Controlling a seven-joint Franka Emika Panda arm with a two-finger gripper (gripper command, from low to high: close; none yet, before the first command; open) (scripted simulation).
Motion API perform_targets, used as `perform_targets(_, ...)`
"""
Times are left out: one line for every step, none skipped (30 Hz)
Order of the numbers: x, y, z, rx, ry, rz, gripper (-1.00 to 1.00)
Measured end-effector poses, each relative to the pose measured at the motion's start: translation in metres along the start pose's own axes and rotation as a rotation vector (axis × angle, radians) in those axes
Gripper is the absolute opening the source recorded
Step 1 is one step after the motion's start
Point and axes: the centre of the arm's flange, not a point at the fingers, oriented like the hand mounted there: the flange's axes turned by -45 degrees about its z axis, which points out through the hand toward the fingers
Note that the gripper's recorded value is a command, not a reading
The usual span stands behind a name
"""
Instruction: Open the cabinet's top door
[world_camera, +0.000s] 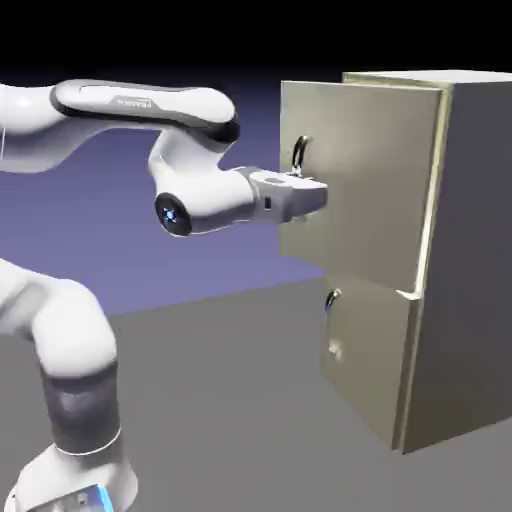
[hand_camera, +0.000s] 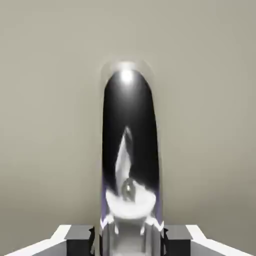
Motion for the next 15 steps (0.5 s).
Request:
perform_targets(0.0,0.002,-0.004,0.017,0.0,0.0,-1.0)
perform_targets(0.0,0.005,-0.007,0.033,0.0,0.0,-1.0)
perform_targets(0.0,0.007,-0.011,0.05,0.0,0.0,-1.0)
perform_targets(0.0,0.01,-0.014,0.066,0.0,0.0,-1.0)
perform_targets(0.0,0.012,-0.018,0.081,0.0,0.0,-1.0)
perform_targets(0.0,0.015,-0.021,0.097,0.0,0.0,-1.0)
perform_targets(0.0,0.018,-0.024,0.113,0.0,0.0,-1.0)
perform_targets(0.0,0.02,-0.027,0.129,0.0,0.0,-1.0)
perform_targets(0.0,0.023,-0.031,0.145,0.0,0.0,-1.0)
perform_targets(0.0,0.026,-0.034,0.161,0.0,0.0,-1.0)
perform_targets(0.0,0.029,-0.037,0.177,0.0,0.001,-1.0)
perform_targets(0.0,0.032,-0.04,0.194,0.0,0.001,-1.0)
perform_targets(0.0,0.035,-0.044,0.211,0.0,0.0,-1.0)
perform_targets(0.0,0.039,-0.047,0.229,0.0,0.0,-1.0)
perform_targets(0.0,0.042,-0.05,0.248,0.0,0.001,-1.0)
